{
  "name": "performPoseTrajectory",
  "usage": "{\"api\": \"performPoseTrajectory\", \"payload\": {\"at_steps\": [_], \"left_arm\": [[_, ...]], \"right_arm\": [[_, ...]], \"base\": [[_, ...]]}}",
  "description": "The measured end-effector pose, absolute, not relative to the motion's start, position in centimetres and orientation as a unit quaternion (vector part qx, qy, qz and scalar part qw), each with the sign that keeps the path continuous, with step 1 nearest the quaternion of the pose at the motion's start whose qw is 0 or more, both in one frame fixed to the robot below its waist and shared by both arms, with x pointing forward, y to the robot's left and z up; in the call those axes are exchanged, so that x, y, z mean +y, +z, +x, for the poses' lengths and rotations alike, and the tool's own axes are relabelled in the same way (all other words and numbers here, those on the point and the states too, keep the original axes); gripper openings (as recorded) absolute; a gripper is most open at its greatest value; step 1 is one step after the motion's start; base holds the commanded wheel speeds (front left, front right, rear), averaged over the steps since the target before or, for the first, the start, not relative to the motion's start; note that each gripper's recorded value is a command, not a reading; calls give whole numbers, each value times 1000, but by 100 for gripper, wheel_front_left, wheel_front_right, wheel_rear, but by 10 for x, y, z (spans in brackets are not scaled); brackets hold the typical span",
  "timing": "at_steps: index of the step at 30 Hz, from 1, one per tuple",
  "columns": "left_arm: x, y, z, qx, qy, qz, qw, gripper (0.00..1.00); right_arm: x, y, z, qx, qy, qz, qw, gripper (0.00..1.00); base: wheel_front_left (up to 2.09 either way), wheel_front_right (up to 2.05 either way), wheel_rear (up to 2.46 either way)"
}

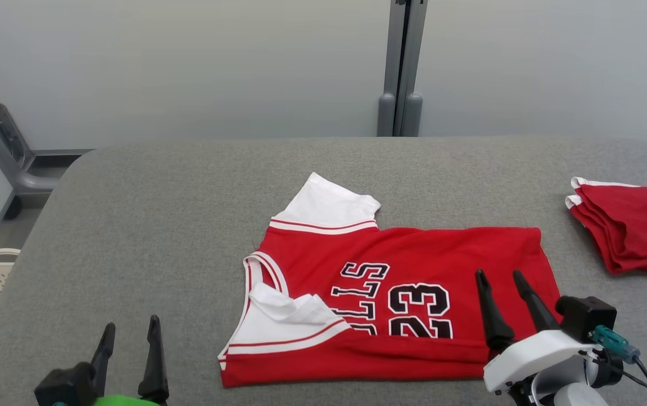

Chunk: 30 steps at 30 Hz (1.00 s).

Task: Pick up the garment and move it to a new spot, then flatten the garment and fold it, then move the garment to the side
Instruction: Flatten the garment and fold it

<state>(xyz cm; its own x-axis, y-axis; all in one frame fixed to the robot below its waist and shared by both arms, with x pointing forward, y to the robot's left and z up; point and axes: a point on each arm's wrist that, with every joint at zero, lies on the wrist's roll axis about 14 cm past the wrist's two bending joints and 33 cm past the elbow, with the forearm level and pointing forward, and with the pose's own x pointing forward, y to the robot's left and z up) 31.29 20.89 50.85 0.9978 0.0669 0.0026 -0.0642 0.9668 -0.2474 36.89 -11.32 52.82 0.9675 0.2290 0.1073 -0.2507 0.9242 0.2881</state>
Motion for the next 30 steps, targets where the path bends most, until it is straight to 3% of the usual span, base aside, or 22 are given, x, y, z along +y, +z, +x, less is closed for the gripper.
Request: {"api": "performPoseTrajectory", "payload": {"at_steps": [30], "left_arm": [[190, 489, 306, 30, 13, -112, 993, 100]], "right_arm": [[-133, 503, 361, -1, 91, 141, 986, 100]], "base": [[0, 0, 0]]}}
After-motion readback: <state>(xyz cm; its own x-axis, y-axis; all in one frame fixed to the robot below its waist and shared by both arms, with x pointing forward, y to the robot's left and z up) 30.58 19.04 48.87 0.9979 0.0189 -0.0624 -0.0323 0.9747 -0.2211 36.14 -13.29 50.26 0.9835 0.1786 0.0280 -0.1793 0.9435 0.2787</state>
